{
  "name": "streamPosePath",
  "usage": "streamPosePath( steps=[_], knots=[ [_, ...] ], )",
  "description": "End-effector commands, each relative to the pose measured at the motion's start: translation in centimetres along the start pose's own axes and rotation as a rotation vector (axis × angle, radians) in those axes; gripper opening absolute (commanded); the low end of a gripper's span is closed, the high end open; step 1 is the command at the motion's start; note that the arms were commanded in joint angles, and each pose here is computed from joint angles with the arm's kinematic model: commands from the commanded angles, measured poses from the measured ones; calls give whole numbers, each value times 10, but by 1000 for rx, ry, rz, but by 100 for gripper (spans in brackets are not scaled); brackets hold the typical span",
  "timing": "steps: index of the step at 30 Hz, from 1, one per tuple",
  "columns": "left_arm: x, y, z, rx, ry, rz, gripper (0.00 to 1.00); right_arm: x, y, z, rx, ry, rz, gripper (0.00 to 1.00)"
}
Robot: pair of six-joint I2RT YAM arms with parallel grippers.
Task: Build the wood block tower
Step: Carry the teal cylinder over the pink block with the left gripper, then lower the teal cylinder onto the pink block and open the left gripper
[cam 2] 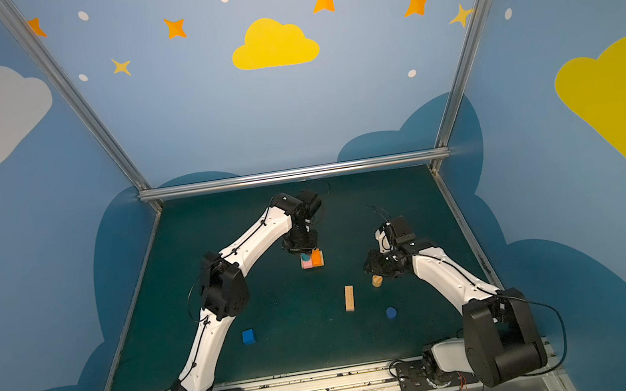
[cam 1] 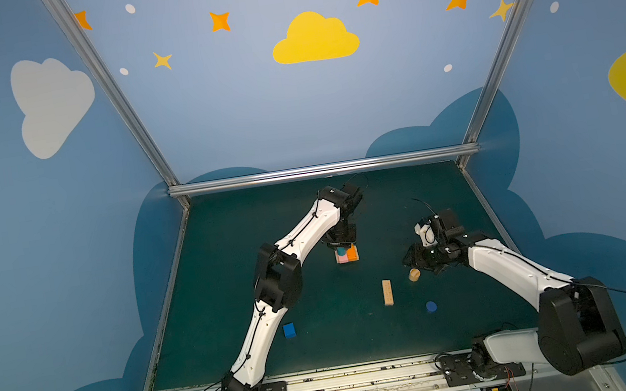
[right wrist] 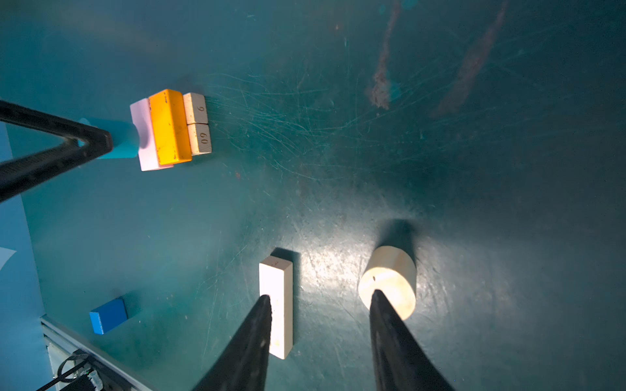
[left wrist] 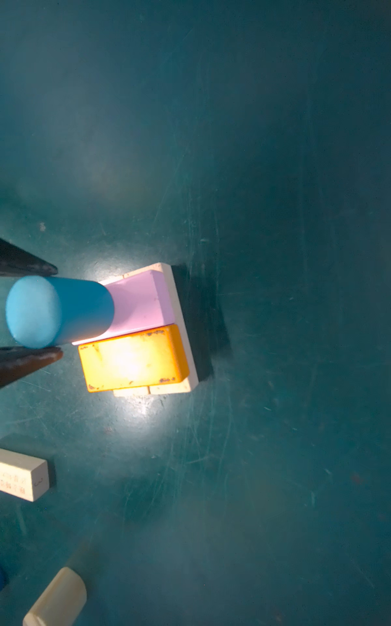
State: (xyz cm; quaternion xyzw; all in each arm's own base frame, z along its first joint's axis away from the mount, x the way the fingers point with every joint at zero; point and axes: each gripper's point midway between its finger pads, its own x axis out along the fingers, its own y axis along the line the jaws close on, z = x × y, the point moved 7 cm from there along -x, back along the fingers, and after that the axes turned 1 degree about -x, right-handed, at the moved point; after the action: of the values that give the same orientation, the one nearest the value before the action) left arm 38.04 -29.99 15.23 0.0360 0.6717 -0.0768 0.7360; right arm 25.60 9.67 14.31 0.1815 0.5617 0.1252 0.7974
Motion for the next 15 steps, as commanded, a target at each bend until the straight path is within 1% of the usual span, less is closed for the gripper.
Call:
streamPosePath(
  steps=[1,15],
  knots=[
    [5,1,1,15,18,27,15,-3,0,-1,-6,-15,15,46],
    [13,1,1,17,39,45,16,-4,-2,-2,3,-16,16,46]
  ],
)
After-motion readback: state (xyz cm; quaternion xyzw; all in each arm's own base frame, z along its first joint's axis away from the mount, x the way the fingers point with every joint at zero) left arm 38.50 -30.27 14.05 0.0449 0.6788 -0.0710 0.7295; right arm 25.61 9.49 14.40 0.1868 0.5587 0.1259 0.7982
